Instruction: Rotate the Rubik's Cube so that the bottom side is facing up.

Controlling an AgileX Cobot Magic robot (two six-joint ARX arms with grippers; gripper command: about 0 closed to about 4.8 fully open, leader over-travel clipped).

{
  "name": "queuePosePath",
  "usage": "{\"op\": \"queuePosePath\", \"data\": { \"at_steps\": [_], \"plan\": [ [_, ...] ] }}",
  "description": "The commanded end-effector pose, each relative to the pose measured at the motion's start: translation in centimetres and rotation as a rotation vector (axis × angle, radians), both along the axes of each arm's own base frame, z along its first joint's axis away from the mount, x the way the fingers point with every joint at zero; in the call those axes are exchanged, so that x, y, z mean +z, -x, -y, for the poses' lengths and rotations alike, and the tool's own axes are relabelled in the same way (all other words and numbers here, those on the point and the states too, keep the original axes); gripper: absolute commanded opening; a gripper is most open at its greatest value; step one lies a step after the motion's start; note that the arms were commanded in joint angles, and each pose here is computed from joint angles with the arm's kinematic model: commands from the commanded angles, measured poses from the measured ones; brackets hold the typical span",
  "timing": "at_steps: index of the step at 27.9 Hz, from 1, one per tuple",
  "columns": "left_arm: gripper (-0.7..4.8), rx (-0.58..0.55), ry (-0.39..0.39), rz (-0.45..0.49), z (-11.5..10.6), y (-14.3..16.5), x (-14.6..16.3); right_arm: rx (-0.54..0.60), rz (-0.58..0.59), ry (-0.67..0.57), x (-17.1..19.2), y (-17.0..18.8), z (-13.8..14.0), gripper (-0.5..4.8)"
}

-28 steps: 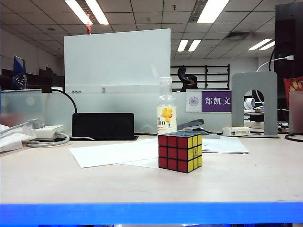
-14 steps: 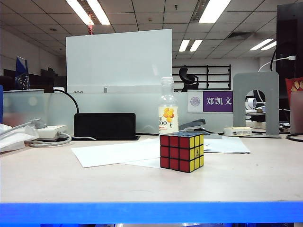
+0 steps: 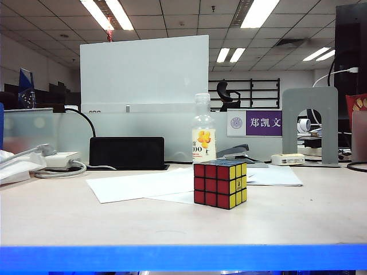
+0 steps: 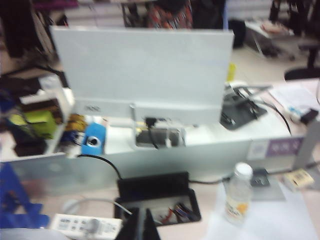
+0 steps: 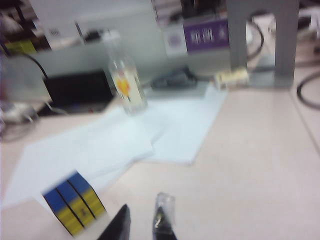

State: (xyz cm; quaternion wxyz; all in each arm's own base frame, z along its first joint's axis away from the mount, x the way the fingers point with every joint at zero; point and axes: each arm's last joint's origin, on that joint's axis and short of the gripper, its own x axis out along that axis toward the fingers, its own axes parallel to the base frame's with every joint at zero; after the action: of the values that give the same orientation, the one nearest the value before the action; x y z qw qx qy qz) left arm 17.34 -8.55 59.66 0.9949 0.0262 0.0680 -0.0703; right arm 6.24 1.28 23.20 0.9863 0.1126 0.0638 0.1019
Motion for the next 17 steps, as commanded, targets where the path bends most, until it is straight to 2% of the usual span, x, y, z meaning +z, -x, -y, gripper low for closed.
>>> {"op": "queuePosePath", "data": {
  "at_steps": [1, 5, 12, 15, 17],
  "plan": [
    [-0.06, 0.01, -0.024, 0.019, -0.5, 0.8, 0.3, -0.003, 0.019, -0.06, -1.3, -0.9, -0.2, 0.71],
    [-0.06, 0.004, -0.015, 0.034, -0.9, 1.5, 0.6, -0.029, 0.013, -0.169, -2.8, -1.8, -0.3, 0.71],
    [-0.06, -0.118, 0.017, 0.061, -1.4, 3.2, 1.1, -0.174, 0.077, -0.172, -6.2, -3.2, -0.1, 0.71],
    [-0.06, -0.077, 0.012, 0.071, -1.8, 3.6, 1.2, -0.223, 0.025, -0.15, -7.4, -3.4, 0.0, 0.71],
    [-0.06, 0.018, -0.02, 0.07, -1.9, 3.3, 1.1, -0.247, 0.0, -0.139, -7.7, -3.4, 0.0, 0.71]
  ]
}}
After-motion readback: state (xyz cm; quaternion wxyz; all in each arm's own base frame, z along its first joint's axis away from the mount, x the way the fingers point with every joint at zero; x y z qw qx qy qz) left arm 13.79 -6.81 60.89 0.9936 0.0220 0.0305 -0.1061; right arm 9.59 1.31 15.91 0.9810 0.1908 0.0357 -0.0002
